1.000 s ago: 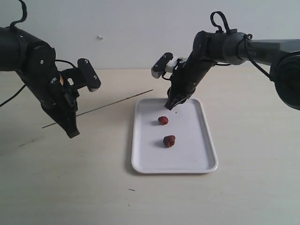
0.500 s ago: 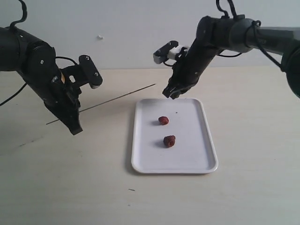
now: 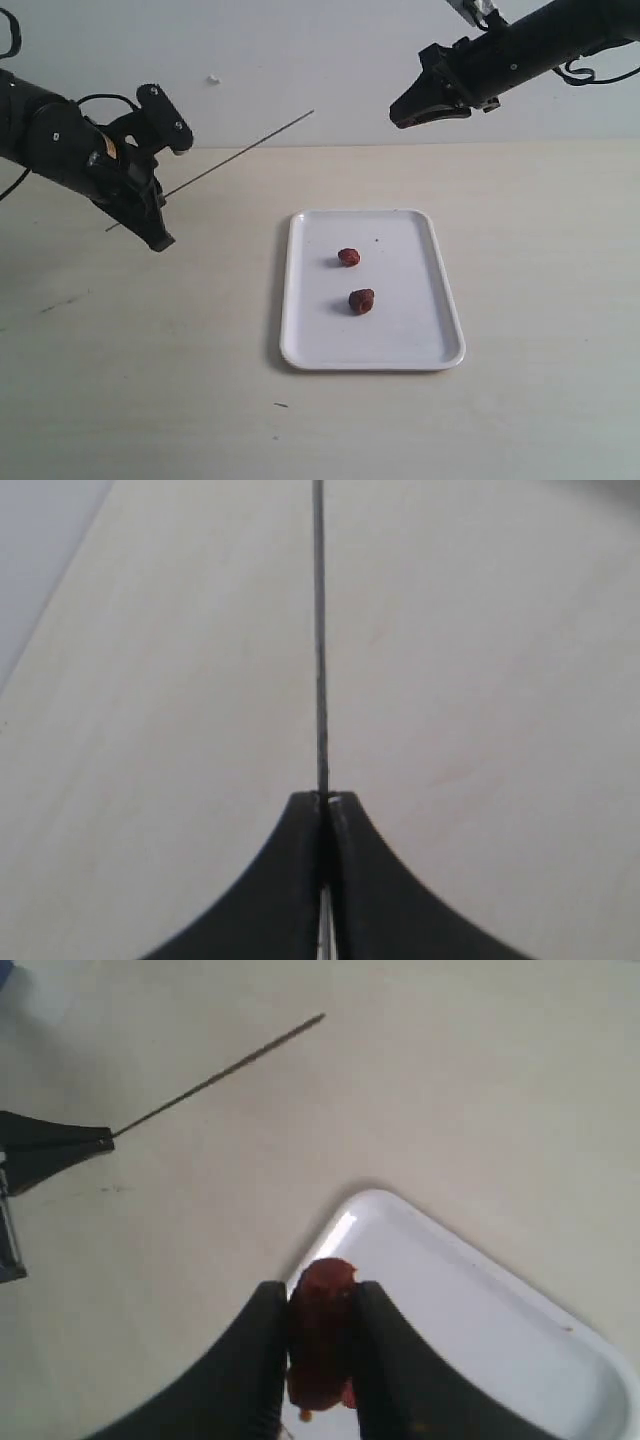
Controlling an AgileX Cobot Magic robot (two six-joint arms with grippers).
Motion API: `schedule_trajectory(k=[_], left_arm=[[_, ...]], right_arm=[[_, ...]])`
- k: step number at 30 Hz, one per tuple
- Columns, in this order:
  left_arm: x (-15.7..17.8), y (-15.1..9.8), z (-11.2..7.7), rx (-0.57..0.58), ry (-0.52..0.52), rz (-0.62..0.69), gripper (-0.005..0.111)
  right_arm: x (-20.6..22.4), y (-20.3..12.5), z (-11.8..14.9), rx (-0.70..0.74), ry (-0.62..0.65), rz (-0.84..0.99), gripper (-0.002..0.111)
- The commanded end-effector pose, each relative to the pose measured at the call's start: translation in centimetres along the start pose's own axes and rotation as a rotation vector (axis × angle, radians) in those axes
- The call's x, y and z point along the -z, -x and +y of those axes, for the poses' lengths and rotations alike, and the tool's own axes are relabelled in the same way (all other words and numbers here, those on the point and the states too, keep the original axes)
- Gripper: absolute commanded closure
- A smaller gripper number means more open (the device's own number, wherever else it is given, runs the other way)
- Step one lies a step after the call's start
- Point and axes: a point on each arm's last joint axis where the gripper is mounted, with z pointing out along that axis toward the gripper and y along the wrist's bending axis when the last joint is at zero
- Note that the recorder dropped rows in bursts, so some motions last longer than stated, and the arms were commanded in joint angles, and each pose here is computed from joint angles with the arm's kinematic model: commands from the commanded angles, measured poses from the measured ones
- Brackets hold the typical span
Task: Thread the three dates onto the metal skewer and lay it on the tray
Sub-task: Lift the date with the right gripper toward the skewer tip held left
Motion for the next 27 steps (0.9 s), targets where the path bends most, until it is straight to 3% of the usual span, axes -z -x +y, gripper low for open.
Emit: schedule_trajectory(k=[1, 27], left_arm=[[-0.5, 0.0, -0.8, -0.058, 0.041, -0.104, 0.107], [-0.5, 1.0, -2.5, -0.108, 0.052, -0.187, 0.107]], right_arm=[[0.5, 0.5, 0.8, -0.008, 0.056, -0.047, 0.085], [-1.4, 0.3, -0.6, -0.102, 0.162, -0.103, 0.085]])
